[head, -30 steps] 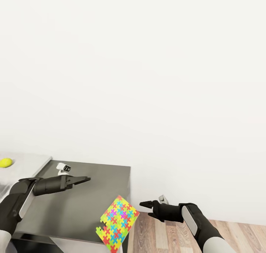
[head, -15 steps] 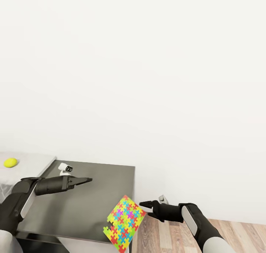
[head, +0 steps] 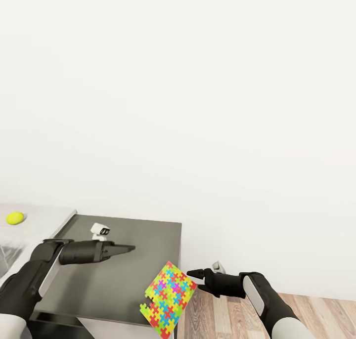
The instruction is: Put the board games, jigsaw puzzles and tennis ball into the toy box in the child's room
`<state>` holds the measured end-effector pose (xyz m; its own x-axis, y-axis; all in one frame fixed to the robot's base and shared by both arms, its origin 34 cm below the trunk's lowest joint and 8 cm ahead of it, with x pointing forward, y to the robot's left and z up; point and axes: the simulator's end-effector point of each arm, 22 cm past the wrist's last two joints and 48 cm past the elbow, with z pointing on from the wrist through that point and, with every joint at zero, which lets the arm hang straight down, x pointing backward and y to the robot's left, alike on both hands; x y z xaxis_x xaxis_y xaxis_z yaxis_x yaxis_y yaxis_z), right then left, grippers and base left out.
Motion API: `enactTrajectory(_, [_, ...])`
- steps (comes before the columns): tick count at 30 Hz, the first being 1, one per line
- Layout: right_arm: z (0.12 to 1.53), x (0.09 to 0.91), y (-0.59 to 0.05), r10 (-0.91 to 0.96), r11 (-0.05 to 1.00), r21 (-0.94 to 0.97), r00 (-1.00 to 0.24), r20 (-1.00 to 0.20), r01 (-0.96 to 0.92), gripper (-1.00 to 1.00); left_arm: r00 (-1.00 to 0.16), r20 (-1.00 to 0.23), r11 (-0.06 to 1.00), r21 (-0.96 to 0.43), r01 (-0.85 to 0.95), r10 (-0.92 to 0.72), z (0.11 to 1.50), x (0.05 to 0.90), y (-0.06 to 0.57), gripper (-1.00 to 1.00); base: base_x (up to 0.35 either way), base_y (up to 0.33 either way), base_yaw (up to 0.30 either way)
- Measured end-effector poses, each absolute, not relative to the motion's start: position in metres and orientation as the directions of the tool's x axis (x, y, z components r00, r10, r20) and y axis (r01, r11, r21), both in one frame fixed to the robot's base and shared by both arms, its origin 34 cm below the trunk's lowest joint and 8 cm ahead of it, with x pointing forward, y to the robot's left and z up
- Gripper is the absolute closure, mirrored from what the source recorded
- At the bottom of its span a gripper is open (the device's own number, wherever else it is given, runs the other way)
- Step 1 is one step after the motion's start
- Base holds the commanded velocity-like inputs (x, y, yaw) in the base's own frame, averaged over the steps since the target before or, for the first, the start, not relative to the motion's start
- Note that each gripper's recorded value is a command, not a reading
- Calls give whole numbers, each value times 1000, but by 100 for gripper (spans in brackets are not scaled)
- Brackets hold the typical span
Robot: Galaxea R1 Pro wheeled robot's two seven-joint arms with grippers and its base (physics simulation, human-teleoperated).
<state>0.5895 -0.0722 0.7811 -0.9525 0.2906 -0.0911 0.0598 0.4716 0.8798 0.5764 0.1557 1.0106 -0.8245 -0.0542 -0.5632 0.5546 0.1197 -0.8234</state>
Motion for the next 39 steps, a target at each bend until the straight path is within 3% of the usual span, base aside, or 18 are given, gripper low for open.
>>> enactTrajectory(39, [767, 591, -72, 291, 472, 880, -952, -92, 59, -100, -833, -551, 109, -832, 544, -48, 997, 573, 150, -100, 0, 0, 0])
